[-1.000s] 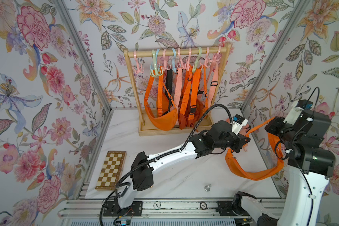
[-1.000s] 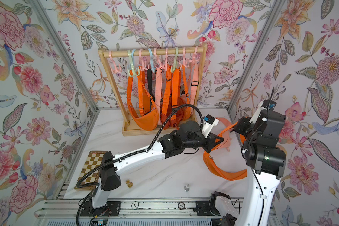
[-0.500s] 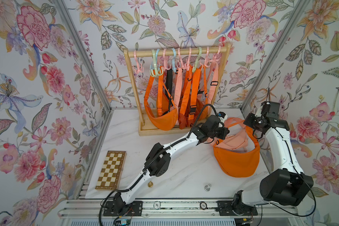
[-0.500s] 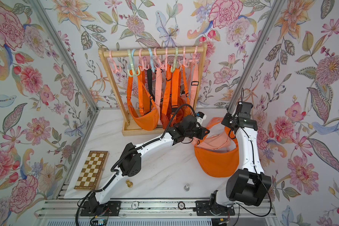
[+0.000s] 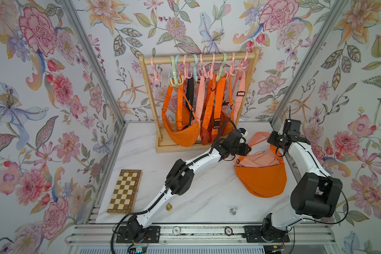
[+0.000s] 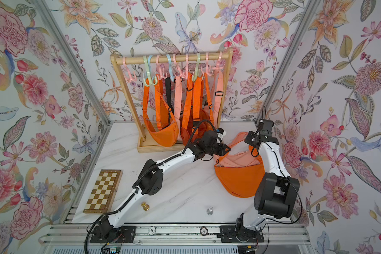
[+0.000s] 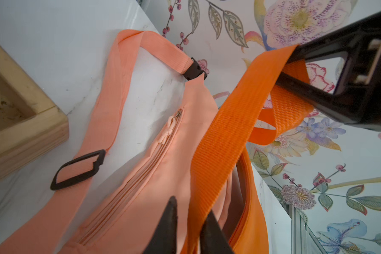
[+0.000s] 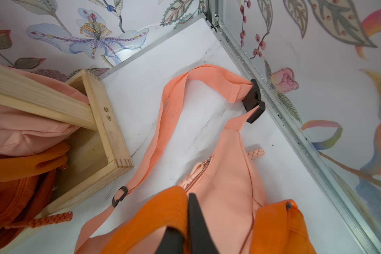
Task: Take the bag off the hook
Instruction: Place the bag at the center of the board.
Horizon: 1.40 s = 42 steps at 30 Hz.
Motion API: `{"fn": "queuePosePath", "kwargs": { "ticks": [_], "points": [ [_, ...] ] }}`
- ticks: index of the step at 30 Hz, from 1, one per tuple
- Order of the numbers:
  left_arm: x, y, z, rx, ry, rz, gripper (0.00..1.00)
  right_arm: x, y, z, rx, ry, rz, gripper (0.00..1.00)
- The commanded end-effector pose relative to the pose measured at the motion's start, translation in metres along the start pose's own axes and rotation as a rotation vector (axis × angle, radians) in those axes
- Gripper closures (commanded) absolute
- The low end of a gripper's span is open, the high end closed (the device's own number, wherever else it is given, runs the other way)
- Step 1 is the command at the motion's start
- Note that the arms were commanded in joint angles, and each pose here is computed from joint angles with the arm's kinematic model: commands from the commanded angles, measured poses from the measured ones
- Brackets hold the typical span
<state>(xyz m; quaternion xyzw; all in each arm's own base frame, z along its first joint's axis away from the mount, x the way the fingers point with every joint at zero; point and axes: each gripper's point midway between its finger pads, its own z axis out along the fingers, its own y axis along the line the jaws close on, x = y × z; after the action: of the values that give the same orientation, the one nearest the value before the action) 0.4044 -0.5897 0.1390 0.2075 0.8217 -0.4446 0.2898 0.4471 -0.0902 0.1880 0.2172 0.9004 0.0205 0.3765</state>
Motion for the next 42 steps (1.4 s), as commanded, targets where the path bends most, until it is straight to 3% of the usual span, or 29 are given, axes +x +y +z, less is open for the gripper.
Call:
{"fn": "queuePosePath", "kwargs": {
  "ticks": [1, 4, 10, 14, 16, 17, 22, 28, 33, 35, 38, 42],
  "points": [
    [-0.009, 0.015, -0.005, -0.034, -0.011, -0.021, 0.62, -0.021, 0.003, 0.002, 0.016, -0.067, 0.004, 0.77],
    [-0.02, 0.009, -0.013, -0.033, -0.032, -0.009, 0.48, -0.026, 0.003, -0.002, 0.026, -0.07, 0.009, 0.61],
    [-0.043, -0.009, -0.041, -0.05, -0.077, 0.028, 0.24, -0.039, 0.008, -0.028, 0.024, -0.111, 0.004, 0.43],
    [-0.06, -0.023, -0.074, -0.087, -0.124, 0.058, 0.15, -0.039, 0.014, -0.055, 0.002, -0.14, 0.003, 0.37],
    [-0.064, -0.027, -0.091, -0.104, -0.147, 0.07, 0.13, -0.038, 0.015, -0.069, -0.005, -0.159, 0.015, 0.24],
    [-0.065, -0.027, -0.098, -0.115, -0.156, 0.072, 0.12, -0.038, 0.016, -0.076, -0.011, -0.168, 0.018, 0.23],
    [-0.076, -0.046, -0.139, -0.104, -0.22, 0.091, 0.12, -0.043, 0.027, -0.117, -0.03, -0.228, -0.014, 0.27],
    [-0.094, -0.072, -0.196, -0.113, -0.308, 0.159, 0.17, -0.052, 0.1, -0.175, -0.155, -0.341, -0.187, 0.37],
    [-0.11, -0.075, -0.259, -0.242, -0.396, 0.246, 0.44, -0.045, 0.182, -0.214, -0.381, -0.393, -0.331, 0.51],
    [-0.115, -0.072, -0.284, -0.32, -0.428, 0.279, 0.5, -0.036, 0.221, -0.228, -0.477, -0.412, -0.408, 0.55],
    [-0.121, -0.06, -0.324, -0.454, -0.479, 0.3, 0.49, -0.016, 0.281, -0.248, -0.612, -0.441, -0.547, 0.58],
    [-0.126, -0.044, -0.379, -0.532, -0.562, 0.271, 0.28, 0.008, 0.344, -0.267, -0.754, -0.489, -0.682, 0.53]
  ]
}}
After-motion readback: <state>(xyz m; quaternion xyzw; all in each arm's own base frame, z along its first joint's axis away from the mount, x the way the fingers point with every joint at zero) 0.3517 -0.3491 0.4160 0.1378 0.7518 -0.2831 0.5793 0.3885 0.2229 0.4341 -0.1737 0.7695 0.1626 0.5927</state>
